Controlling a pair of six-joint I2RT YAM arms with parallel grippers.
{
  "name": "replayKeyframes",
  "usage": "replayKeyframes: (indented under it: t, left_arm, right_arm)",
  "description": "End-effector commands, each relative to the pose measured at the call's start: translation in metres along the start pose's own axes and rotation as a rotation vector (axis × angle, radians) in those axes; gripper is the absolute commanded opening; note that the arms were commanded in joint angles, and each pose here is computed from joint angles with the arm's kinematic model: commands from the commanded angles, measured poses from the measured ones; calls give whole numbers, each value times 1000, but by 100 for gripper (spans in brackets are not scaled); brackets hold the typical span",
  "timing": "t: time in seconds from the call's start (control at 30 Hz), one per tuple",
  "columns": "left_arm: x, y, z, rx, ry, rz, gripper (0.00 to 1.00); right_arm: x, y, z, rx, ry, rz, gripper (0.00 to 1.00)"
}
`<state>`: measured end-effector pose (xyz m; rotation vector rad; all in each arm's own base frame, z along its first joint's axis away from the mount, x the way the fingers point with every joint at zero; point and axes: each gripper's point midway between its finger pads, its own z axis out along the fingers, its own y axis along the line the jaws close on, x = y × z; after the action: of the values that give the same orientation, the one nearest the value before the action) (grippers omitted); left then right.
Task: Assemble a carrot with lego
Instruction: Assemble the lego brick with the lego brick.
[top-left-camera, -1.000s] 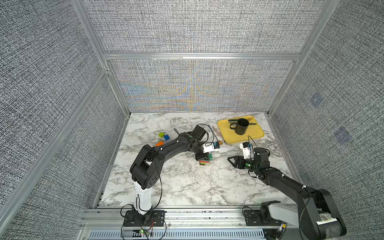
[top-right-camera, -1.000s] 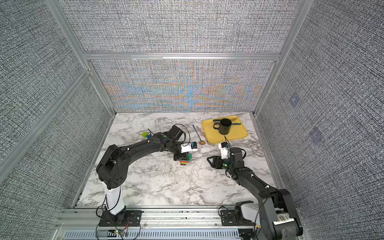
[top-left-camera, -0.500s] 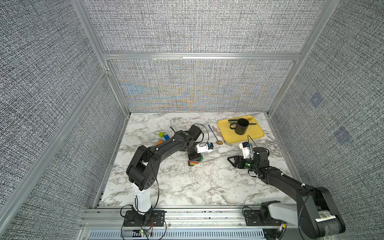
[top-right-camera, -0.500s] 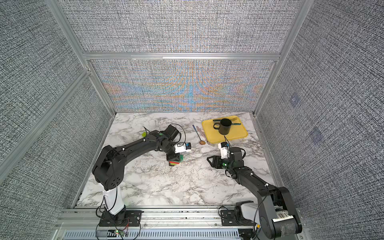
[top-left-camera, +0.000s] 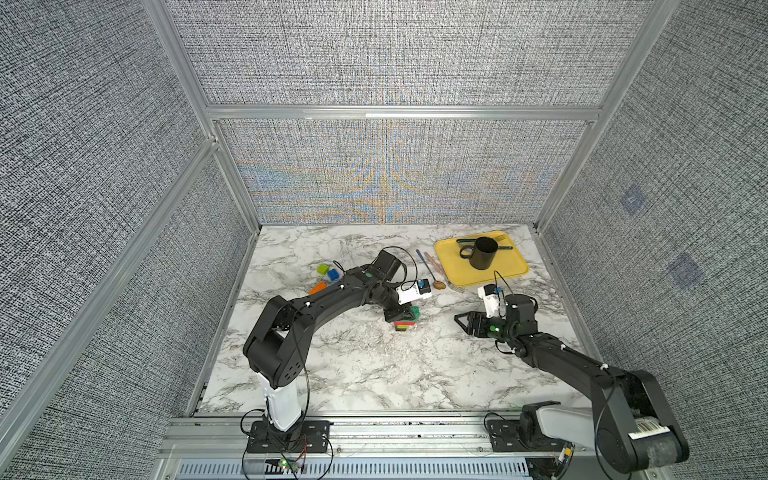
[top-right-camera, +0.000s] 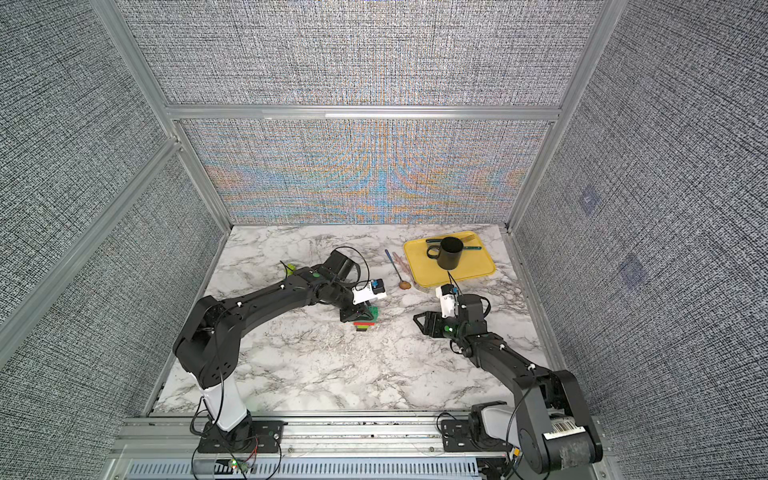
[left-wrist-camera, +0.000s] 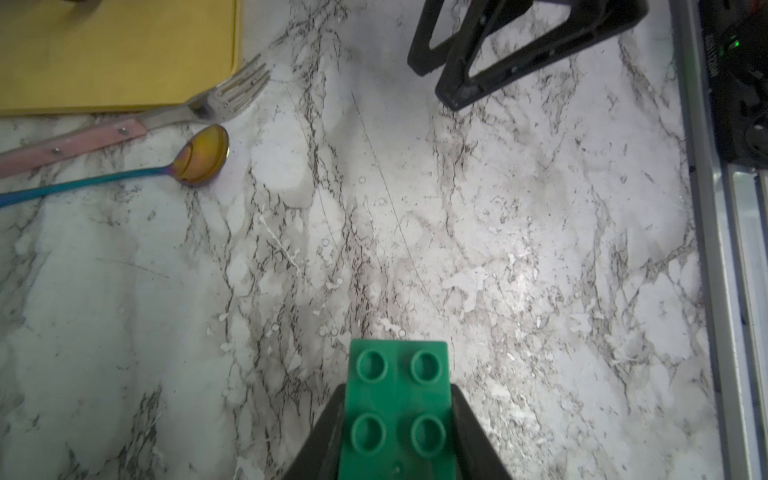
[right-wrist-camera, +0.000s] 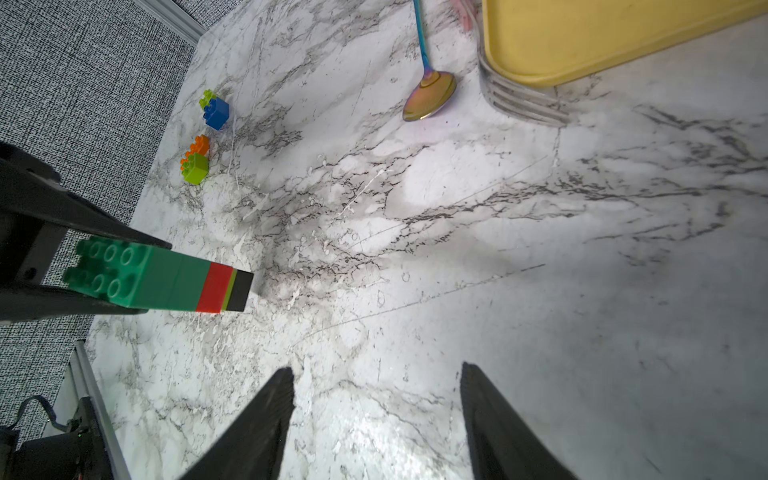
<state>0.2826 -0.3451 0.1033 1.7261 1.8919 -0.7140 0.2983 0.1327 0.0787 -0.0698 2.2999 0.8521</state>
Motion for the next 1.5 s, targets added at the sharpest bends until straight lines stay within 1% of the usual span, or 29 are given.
replayKeyframes:
  t: [0.0,0.13,0.27,0.33,0.53,0.73,0.93,1.07,1.23,1.47]
  left_arm:
    - [-26,10,6,-16,-130,38,25]
    - [-23,8,16,2,-148,46,30]
    - [-10,5,22,11,-122,53,36]
    - [-3,4,24,8,-100,64,40]
    - [12,2,23,-3,-46,70,54]
    - [15,2,16,-13,-27,70,61]
    - [19,5,11,-38,8,74,62]
    - [27,5,5,-41,52,83,62]
    - [29,10,-3,-61,74,78,62]
    - [30,5,-6,-47,84,64,62]
  right_arm:
    - [-6,2,0,-3,-23,-17,65]
    - [-5,0,0,6,-19,-18,65]
    - [-5,0,1,4,-18,-16,65]
    - [-5,0,2,4,-18,-15,65]
    - [-5,1,3,2,-14,-16,65]
    - [-4,2,4,-1,-10,-16,65]
    - [-5,3,3,1,-14,-19,65]
    - [-5,4,3,-1,-14,-21,65]
    - [-4,5,4,-3,-11,-21,65]
    - [-4,5,5,-3,-10,-22,65]
